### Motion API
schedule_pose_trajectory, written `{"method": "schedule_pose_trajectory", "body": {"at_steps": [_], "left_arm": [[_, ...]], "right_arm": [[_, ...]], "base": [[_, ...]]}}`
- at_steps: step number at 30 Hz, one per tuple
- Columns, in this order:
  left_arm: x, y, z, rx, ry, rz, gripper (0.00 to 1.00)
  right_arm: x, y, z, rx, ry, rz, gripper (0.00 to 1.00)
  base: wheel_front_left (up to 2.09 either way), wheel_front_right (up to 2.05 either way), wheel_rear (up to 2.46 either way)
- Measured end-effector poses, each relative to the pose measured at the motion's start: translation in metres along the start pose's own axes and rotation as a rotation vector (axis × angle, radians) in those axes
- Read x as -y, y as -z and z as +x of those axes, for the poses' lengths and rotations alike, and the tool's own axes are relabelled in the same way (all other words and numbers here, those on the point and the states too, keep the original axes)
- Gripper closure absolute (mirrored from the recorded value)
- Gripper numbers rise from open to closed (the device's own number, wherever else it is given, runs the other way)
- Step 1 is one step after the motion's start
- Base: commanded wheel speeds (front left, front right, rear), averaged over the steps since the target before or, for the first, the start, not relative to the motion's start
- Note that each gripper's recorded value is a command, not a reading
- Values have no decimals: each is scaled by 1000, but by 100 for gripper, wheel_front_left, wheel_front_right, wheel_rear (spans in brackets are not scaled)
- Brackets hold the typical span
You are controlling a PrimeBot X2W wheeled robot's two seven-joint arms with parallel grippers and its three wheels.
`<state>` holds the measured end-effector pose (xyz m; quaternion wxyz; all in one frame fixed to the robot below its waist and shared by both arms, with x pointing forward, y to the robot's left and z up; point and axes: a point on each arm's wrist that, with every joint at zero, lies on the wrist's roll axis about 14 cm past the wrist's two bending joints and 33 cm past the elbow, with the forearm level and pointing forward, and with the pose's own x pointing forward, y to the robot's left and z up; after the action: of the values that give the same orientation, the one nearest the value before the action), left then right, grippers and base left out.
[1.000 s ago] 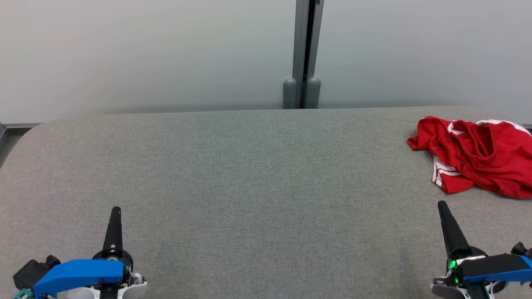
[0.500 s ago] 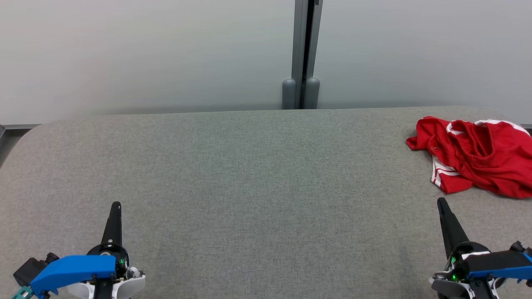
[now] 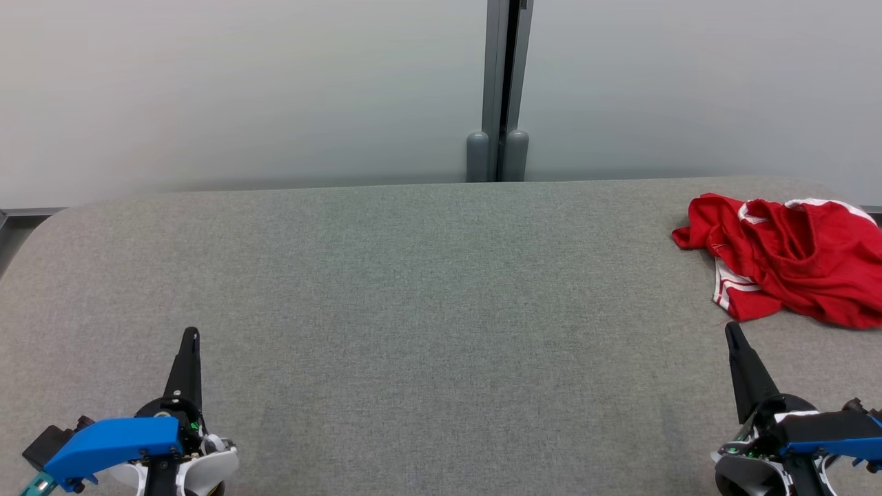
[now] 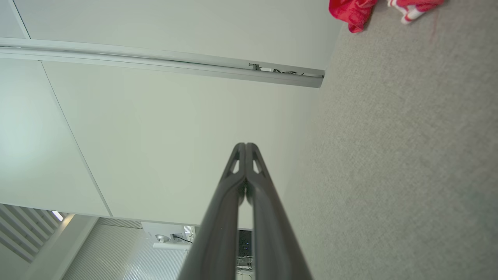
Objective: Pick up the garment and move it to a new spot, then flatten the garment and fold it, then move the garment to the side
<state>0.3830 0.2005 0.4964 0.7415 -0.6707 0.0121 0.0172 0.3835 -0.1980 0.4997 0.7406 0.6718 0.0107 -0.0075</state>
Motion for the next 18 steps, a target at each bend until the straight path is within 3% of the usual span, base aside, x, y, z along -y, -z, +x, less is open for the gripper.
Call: {"method": "schedule_pose_trajectory", "body": {"at_steps": [18], "left_arm": [[7,0,4,-7,27,-103,100]], "right_arm": [[-4,-2,4,4,-15,99,100]], "base": [[0,0,0]]}}
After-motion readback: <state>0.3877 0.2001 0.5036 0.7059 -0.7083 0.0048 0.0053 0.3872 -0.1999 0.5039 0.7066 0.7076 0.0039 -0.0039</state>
